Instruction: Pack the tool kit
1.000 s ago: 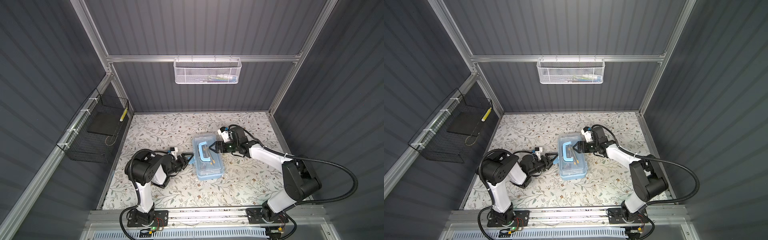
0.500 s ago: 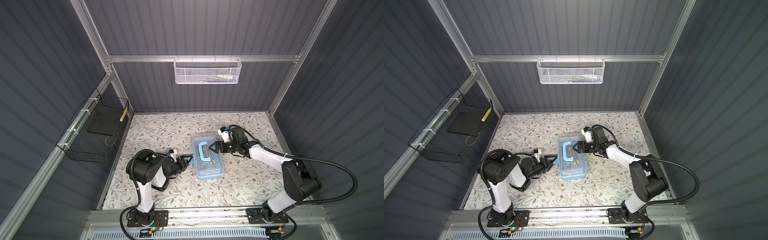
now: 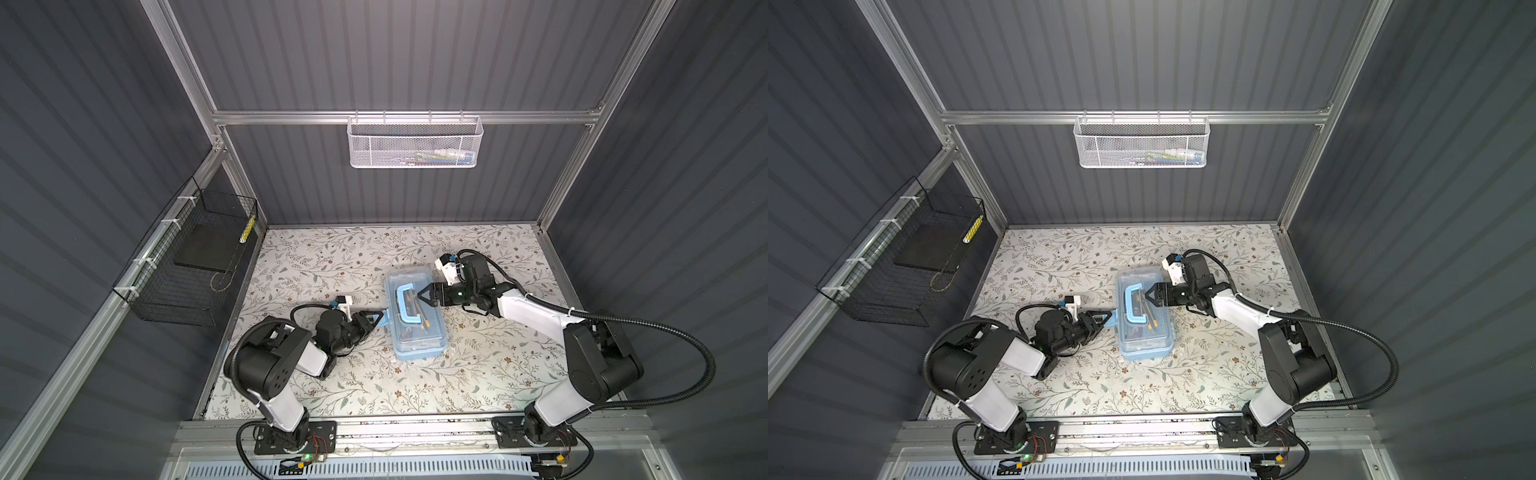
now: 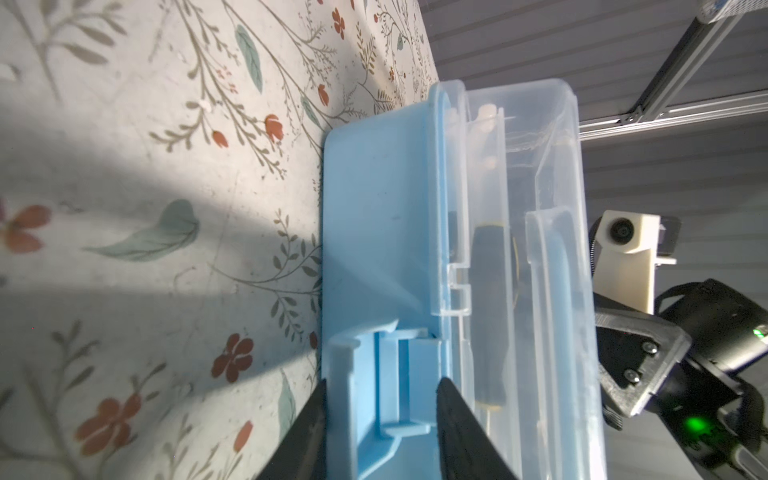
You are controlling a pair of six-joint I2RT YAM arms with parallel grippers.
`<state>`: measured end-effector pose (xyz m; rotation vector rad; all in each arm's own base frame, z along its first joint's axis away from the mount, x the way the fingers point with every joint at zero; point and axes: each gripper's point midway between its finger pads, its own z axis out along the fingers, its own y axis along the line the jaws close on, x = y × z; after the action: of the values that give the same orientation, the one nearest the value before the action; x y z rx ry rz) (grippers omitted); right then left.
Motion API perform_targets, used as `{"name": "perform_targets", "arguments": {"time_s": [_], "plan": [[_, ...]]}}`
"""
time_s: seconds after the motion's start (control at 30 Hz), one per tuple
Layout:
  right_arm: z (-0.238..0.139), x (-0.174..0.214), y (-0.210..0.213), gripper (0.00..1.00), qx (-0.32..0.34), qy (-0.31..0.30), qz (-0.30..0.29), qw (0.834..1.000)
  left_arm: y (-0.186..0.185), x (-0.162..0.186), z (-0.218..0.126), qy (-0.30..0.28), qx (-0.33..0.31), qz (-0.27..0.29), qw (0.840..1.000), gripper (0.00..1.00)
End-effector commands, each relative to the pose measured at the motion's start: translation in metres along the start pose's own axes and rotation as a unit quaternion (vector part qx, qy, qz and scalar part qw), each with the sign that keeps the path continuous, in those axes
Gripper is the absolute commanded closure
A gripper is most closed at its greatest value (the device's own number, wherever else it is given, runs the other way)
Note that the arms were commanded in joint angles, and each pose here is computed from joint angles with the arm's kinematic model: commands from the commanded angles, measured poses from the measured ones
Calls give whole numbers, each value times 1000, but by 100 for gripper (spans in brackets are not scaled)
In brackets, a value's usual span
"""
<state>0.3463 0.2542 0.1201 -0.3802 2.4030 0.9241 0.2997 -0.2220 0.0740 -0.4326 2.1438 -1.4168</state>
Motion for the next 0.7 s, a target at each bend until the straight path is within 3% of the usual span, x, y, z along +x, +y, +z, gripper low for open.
{"name": "perform_targets", "arguments": {"time_s": [0.0, 0.37, 0.67], "plan": [[5, 28, -16, 19, 52, 52, -10, 997, 18, 5, -3, 19, -71, 36, 997, 58], [7, 28, -16, 19, 48, 52, -9, 997, 5, 0, -8, 19, -99, 73, 992, 64], [8, 29, -16, 19, 46, 50, -9, 998, -2, -1, -10, 23, -127, 101, 987, 76]]}}
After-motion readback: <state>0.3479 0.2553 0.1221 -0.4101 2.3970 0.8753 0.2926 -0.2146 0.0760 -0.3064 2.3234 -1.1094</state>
